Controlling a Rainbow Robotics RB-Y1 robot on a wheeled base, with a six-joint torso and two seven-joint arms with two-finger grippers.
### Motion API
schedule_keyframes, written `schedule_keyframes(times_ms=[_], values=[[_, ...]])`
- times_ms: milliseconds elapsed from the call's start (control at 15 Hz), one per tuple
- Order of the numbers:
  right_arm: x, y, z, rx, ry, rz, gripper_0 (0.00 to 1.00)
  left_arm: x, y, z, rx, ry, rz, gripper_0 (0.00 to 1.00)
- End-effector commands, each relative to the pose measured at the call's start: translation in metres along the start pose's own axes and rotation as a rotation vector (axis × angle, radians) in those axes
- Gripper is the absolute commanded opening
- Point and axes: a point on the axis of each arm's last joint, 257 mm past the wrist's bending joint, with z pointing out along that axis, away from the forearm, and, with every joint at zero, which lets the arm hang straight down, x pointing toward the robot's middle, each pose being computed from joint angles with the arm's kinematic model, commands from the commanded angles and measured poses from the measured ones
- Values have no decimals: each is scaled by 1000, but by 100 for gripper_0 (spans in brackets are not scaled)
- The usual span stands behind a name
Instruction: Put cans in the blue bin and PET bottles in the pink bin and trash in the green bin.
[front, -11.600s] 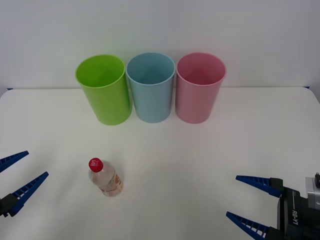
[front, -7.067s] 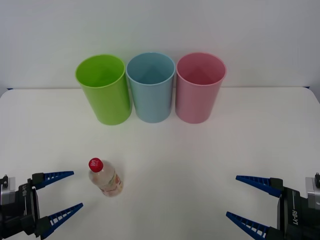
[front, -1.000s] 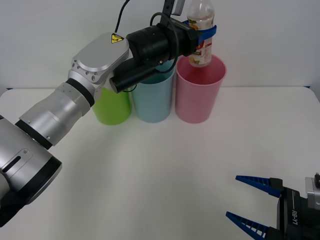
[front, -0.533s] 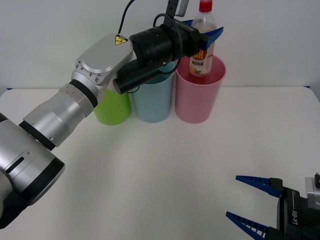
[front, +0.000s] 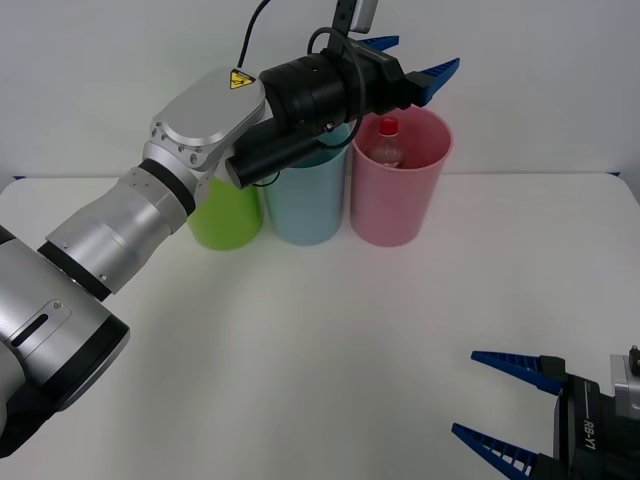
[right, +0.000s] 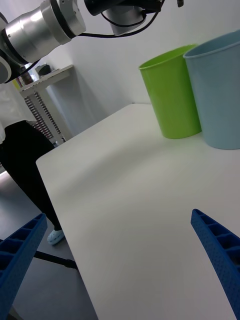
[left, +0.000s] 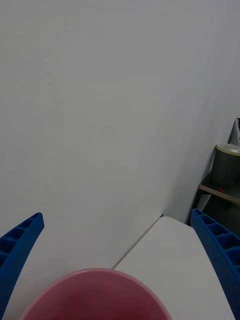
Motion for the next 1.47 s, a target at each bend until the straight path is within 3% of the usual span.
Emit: schedule_keyframes(times_ms=[67,400,467,600,733,867,933,1333,1467], values=[[0,0,0,0,0,0,100,-1,0,0,2,-3,-9,100],[0,0,0,0,0,0,100,-11,0,-15,68,-17,-77,100],[0,0,0,0,0,0,100,-14,2,-21,83,-24,-52,100],[0,0,0,0,0,0,100,-16,3,-30,109,-27,-61,100],[0,0,0,0,0,0,100,-12,8,-48,143,-33,-40,100],[0,0,0,0,0,0,100,-12,21,-75,173,-41,-71,100],[0,0,0,0,0,0,100,-16,25,-85,184,-54,-62,100],[0,0,0,0,0,0,100,-12,58,-152,202,-48,-52,100],[0,0,0,0,0,0,100,-12,66,-176,214,-51,-29,100]])
